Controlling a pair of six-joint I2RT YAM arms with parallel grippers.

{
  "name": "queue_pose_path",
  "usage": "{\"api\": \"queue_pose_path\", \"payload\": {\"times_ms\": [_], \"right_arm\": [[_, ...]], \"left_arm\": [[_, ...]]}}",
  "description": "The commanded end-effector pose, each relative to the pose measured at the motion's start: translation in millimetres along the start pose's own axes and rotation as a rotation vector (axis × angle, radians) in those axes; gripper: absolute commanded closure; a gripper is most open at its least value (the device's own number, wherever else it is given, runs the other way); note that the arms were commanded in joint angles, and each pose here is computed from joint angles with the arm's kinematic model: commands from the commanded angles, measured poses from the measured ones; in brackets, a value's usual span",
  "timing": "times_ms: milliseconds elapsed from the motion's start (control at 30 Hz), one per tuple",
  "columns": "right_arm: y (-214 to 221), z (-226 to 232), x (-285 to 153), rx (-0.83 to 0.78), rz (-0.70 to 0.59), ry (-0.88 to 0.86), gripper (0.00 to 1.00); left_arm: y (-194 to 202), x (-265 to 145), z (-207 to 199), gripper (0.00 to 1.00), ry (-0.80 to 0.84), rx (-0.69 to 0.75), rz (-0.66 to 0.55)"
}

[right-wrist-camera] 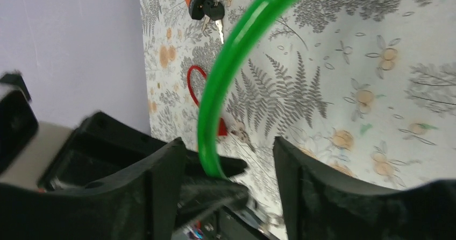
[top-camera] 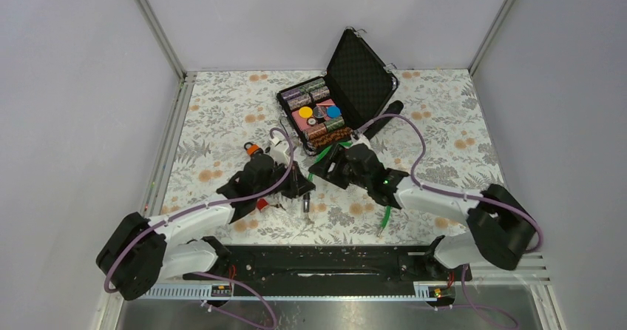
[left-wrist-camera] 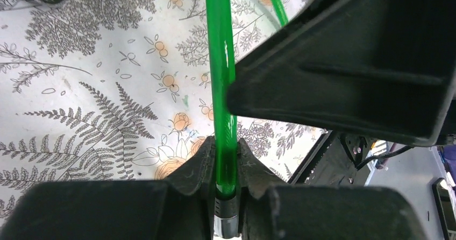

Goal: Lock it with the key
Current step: Pick up the lock from the center of the board.

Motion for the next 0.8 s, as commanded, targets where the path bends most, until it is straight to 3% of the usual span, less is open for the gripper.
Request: {"api": "queue_pose_path", "payload": {"times_ms": [0, 133, 367, 600, 767], "right_arm": [[-6, -13, -39, -0.142, -0.062, -0.037, 0.30], [-10, -22, -76, -0.273, -0.134, -0.031, 0.29], [-22, -48, -118, -0.397, -0.267, 0.201, 0.28], [-22, -51, -119, -0.470, -0.313, 0.154, 0.18], [-22, -51, -110, -0.469, -0.344, 0.126, 0.17]], "left_arm": [[-38, -15, -34, 1.00, 0.120, 0.119, -0.192], [-52, -36, -54, 1.00, 0.181, 0.186, -0.281], [-82, -84, -97, 1.00, 0.271, 0.282, -0.431], [-102, -129, -137, 1.00, 0.373, 0.385, -0.516], [-112, -154, -157, 1.00, 0.434, 0.418, -0.573]]}}
Point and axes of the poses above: each gripper's point midway between its finger pads, its own x axis out along the fingers, its own z axis along the line the jaws close on, y = z × x, the point moved 10 cm from there along -x, back along the fingers, and after that the axes turned 11 degrees about -x, right-handed, at the moved point
